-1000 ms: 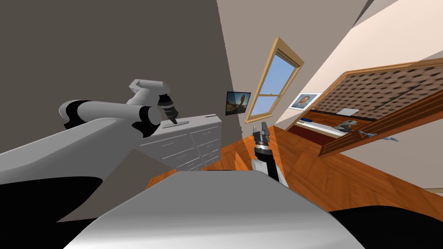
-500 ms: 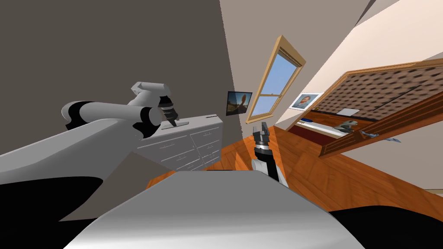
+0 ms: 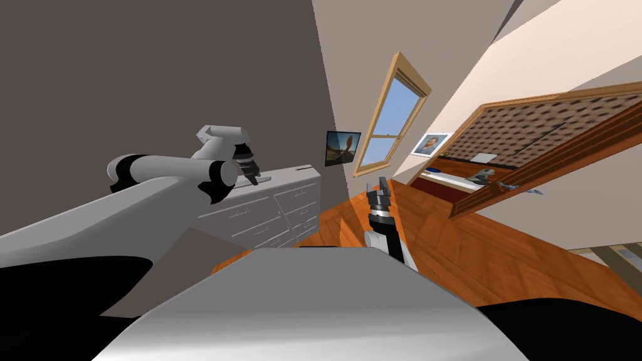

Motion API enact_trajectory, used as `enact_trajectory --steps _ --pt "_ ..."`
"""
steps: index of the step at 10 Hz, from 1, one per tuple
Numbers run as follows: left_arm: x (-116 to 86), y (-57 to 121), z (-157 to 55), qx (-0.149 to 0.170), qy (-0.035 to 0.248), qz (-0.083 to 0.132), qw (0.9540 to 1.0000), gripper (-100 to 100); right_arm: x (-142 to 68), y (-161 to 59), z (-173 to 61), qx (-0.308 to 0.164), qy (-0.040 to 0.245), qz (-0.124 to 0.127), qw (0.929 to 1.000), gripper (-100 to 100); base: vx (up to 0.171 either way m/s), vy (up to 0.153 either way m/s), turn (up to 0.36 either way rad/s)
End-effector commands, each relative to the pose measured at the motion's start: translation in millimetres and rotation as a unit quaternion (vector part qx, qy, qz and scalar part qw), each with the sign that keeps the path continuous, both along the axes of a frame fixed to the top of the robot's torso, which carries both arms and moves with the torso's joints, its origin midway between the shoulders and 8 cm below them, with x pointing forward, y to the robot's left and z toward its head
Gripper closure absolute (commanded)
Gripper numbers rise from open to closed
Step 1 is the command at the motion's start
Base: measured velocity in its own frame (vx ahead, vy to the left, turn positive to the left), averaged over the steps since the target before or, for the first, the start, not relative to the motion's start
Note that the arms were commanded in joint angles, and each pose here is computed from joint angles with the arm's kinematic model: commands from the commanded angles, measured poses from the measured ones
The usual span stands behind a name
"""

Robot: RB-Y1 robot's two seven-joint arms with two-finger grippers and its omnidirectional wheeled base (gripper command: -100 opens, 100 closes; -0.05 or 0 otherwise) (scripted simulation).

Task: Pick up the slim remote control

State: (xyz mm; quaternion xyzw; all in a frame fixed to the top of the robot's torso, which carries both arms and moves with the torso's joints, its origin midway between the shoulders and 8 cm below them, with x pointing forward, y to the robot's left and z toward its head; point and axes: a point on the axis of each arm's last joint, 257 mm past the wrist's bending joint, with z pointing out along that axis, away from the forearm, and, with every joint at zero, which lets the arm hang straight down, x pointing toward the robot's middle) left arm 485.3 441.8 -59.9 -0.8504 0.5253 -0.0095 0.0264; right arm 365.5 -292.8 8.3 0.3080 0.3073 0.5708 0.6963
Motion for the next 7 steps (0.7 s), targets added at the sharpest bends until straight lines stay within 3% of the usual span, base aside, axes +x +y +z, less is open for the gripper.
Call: enact_trajectory --steps 1,3,4,7 --pt "3.4 2.4 -0.2 0.002 -0.005 0.006 1.0 -100 0.0 0.0 0.0 0.0 0.0 0.0 1.0 0 -0.069 0.054 -0.056" --pt "1.4 1.8 -2.7 0.0 0.0 0.007 1.0 -100 0.0 -0.1 -0.1 0.0 0.0 0.0 1.0 0 -0.02 0.012 0.014" --pt "1.5 2.0 -3.0 0.0 -0.001 0.008 1.0 100 0.0 0.0 -0.1 0.0 0.0 0.0 1.0 0 0.0 0.0 0.0" --pt "1.3 1.9 -3.2 0.0 0.0 0.007 1.0 100 0.0 0.0 -0.1 0.0 0.0 0.0 1.0 0 0.0 0.0 0.0"
